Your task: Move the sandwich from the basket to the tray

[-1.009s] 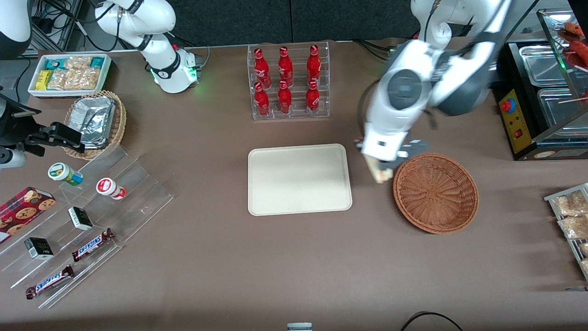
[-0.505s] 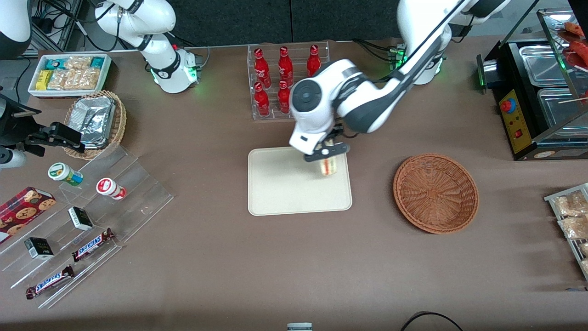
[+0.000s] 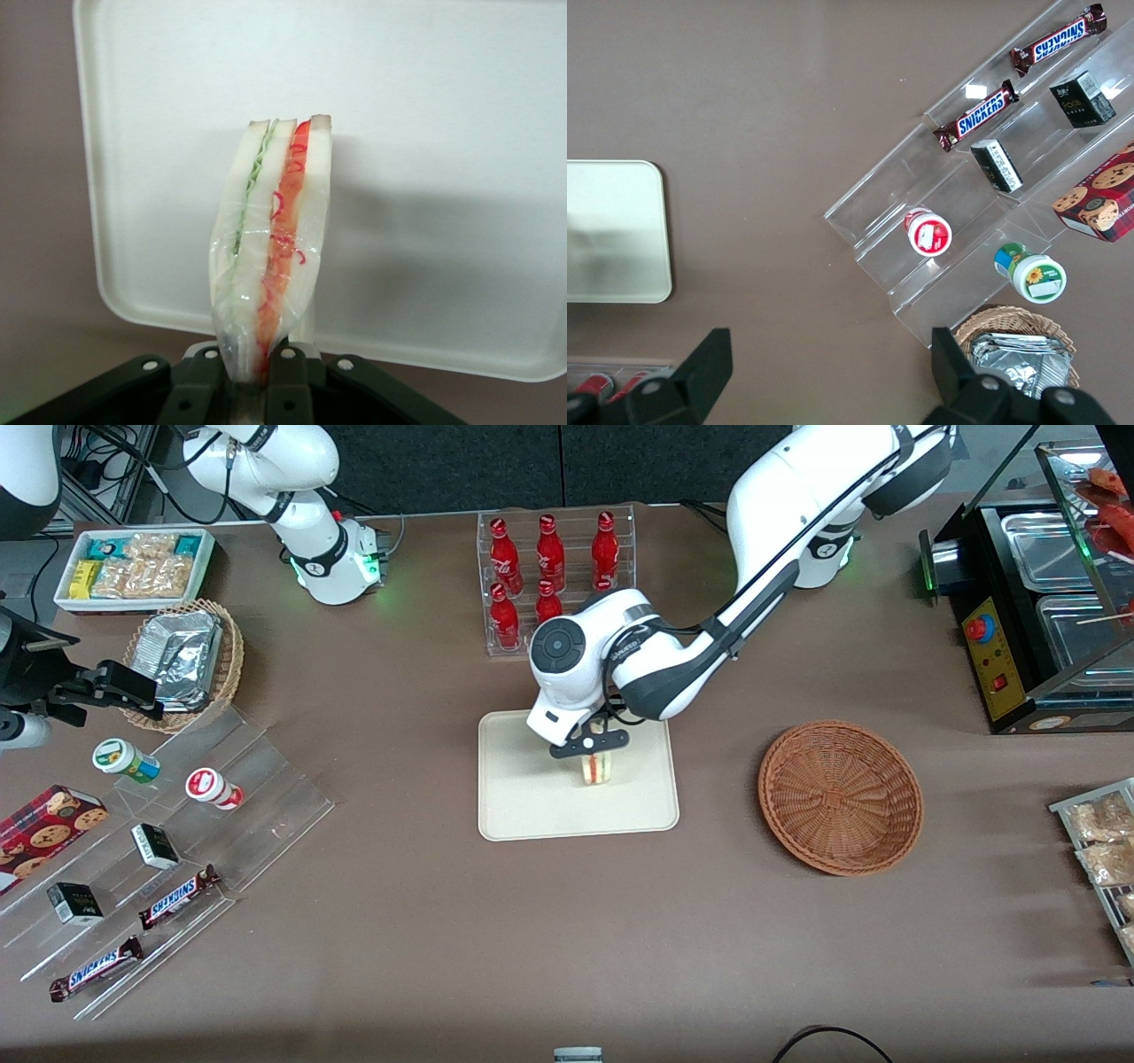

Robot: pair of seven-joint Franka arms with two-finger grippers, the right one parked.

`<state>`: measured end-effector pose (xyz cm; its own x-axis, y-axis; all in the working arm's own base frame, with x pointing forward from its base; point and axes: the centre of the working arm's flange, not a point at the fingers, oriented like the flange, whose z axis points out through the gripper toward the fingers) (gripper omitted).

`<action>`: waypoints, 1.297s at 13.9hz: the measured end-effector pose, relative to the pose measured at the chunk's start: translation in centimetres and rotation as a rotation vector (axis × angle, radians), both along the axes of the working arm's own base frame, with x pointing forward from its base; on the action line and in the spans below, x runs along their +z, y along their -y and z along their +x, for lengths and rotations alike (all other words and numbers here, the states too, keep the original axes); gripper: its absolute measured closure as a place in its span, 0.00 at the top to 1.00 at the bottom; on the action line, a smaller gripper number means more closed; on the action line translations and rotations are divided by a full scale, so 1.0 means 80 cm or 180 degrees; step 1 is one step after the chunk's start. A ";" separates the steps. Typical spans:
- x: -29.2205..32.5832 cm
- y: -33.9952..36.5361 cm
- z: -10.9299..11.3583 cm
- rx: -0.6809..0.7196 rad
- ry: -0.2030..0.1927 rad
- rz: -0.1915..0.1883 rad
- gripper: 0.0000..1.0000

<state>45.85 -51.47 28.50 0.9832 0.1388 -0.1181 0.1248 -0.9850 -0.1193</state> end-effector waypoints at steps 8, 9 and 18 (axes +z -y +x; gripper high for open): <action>-0.051 0.028 -0.004 -0.0083 0.0051 0.0064 0.14; -0.052 0.028 -0.003 -0.0084 0.0054 0.0060 0.21; 0.059 0.012 0.033 0.0246 0.0237 0.0013 1.00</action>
